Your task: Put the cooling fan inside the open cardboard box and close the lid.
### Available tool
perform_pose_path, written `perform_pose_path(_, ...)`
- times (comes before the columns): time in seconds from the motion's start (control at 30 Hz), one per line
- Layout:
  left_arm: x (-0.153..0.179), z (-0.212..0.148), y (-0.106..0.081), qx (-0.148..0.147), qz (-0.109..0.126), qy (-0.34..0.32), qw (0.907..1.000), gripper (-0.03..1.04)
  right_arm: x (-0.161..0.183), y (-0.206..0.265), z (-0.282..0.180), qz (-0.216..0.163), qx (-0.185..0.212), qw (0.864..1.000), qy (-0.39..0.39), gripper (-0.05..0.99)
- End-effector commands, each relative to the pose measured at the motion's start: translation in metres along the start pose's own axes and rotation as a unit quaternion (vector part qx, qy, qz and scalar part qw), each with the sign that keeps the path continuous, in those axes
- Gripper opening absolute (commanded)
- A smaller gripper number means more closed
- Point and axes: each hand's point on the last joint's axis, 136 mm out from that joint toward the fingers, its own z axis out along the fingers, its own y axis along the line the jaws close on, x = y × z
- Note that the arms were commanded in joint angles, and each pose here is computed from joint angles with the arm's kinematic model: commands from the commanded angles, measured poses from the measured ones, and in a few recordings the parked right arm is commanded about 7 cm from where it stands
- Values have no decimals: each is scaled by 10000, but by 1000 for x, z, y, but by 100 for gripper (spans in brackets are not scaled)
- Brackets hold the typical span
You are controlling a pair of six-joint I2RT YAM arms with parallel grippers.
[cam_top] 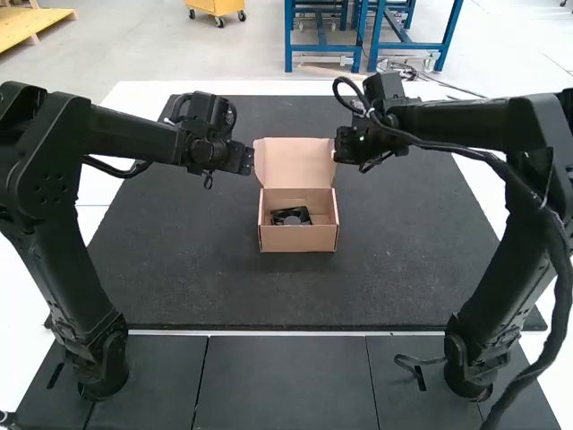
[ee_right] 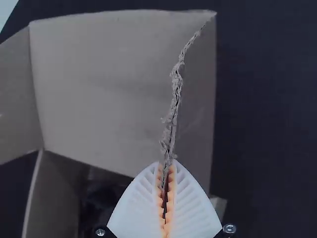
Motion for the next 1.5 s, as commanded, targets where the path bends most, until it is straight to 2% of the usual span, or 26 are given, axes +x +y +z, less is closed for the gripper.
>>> perform_pose_path(0.0, -6, -11, -4, 19, -111, -126, 9999, 96, 28, 16, 4, 15, -223, 9992, 333, 1)
perform_pose_path(0.43, 4, -32, -36, 350, -42, 32, 9994, 96, 41, 17, -7, -8, -87, 9996, 259, 1)
perform_pose_path(0.73, 10, -49, -33, 369, -52, -59, 9993, 96, 53, 17, -21, 100, -110, 9998, 167, 1)
perform_pose_path(1.1, 33, -59, -29, 395, 70, 81, 9992, 96, 70, 25, -30, 64, -239, 9994, 238, 1)
perform_pose_path(1.27, 40, -63, -44, 624, 146, 110, 9979, 96, 79, 24, -32, 81, -273, 9991, 305, 1)
perform_pose_path(1.47, 40, -71, -63, 1009, 113, 71, 9948, 96, 92, 25, -32, 99, -342, 9985, 411, 1)
